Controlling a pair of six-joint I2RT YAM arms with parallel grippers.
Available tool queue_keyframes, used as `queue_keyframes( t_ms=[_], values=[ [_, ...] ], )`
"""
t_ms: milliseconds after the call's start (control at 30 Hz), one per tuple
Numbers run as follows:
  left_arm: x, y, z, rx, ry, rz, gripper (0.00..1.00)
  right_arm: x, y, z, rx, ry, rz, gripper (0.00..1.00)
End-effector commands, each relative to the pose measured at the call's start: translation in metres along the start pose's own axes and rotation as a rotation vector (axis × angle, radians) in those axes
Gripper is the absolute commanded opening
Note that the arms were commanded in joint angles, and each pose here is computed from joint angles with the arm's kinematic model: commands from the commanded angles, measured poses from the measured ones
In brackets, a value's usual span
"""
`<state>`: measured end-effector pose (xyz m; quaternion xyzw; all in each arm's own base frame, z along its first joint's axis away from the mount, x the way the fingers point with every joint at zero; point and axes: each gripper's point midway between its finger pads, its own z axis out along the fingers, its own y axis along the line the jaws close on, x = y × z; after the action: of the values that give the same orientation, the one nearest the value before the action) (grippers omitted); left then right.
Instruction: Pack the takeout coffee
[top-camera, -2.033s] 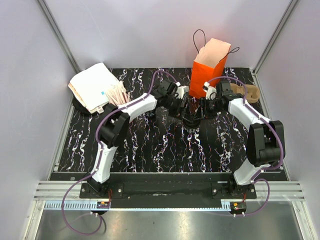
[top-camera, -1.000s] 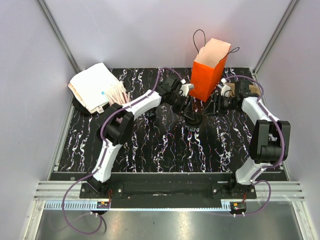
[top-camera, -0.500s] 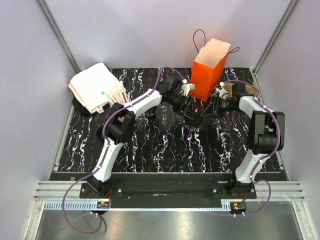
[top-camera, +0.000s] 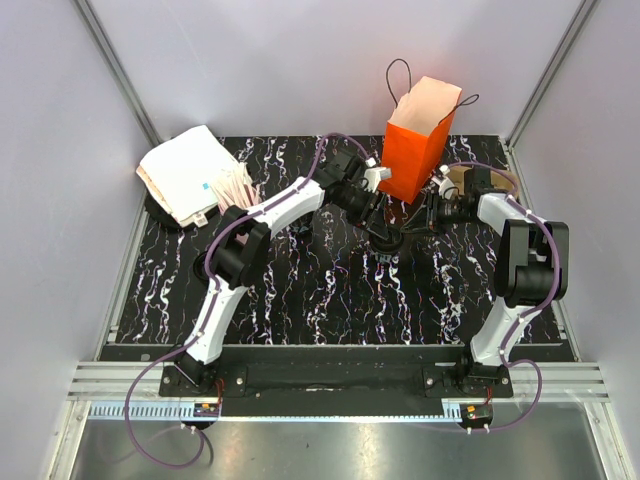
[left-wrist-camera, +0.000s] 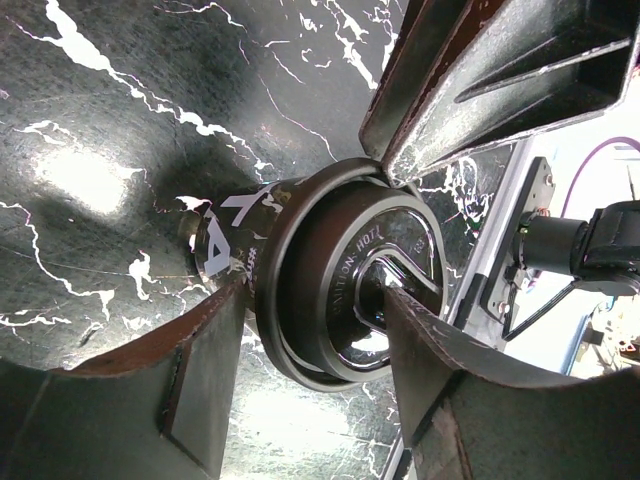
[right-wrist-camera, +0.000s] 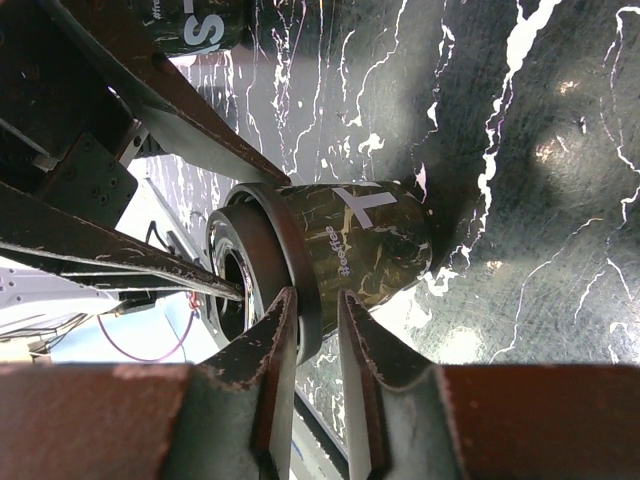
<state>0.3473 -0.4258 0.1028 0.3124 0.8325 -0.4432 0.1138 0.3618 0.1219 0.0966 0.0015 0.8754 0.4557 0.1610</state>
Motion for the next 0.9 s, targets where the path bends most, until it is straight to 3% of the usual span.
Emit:
queue_keyframes(
  t_ms=[0,867],
  values=[
    [0.028,0.039,0.013,-0.139,0.085,-0.001,0.55,0.011,-0.035,0.005,0.135,0.009,0.003,0.25],
    [0.059,0.051,0.017,-0.215,0.170,0.040,0.41,0.053,-0.068,0.023,0.277,0.163,0.005,0.24]
  ],
)
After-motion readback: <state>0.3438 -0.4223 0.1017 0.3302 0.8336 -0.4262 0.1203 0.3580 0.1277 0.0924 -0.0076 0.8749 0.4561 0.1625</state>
